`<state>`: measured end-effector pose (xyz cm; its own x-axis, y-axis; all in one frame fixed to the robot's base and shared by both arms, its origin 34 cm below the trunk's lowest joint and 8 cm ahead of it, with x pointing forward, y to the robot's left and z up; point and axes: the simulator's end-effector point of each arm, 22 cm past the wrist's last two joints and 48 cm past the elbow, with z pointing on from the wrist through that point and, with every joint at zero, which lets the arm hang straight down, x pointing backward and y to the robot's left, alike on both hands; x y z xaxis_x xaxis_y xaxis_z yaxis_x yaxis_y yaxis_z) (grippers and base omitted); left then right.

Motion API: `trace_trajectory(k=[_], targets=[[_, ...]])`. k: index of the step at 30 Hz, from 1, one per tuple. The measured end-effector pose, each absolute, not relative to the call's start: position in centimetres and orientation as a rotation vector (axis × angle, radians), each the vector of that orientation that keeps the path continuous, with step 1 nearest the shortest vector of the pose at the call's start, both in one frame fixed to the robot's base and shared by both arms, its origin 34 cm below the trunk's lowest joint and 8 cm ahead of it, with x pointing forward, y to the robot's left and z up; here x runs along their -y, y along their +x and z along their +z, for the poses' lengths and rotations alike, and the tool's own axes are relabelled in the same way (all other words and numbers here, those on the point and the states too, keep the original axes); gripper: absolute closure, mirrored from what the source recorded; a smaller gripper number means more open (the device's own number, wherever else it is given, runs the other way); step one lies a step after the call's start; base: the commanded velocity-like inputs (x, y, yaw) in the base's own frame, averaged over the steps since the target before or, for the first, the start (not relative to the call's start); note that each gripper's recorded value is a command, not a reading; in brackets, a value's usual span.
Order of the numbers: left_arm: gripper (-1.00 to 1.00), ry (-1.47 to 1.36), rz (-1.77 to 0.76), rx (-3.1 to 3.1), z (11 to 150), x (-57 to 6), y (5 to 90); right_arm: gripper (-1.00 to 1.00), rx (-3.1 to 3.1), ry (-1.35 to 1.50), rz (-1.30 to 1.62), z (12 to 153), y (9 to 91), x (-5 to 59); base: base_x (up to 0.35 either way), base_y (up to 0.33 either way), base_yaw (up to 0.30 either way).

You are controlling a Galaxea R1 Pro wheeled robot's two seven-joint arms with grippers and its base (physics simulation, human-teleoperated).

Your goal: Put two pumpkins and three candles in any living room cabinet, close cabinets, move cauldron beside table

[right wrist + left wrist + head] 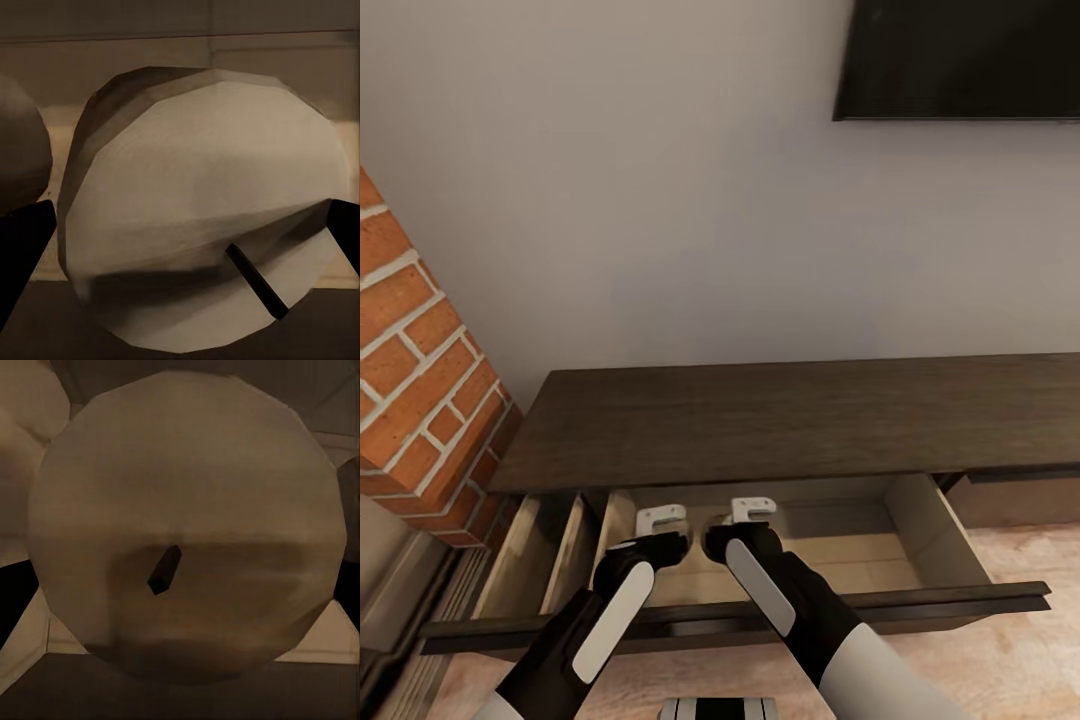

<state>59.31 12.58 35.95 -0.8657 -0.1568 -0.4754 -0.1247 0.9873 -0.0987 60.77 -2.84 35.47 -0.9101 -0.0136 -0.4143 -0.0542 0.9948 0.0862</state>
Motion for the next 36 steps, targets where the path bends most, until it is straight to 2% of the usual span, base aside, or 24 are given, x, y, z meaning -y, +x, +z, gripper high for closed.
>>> trace_trajectory(k=[22,30,36], targets=[[1.00,-0.160,-0.117,-2.674,37.2,-12.4,59.2,1.00,-2.740,0.008,0.129,35.7,61.3,4.3,0.000,0.000,0.000],[1.00,-0.167,0.039,-2.714,36.8,-14.4,58.3,1.00,-2.748,0.008,0.119,35.5,61.2,4.5,0.000,0.000,0.000],[1.00,-0.179,0.051,-2.713,36.2,-14.5,58.1,1.00,-2.749,0.008,0.116,34.8,61.0,4.5,0.000,0.000,0.000]])
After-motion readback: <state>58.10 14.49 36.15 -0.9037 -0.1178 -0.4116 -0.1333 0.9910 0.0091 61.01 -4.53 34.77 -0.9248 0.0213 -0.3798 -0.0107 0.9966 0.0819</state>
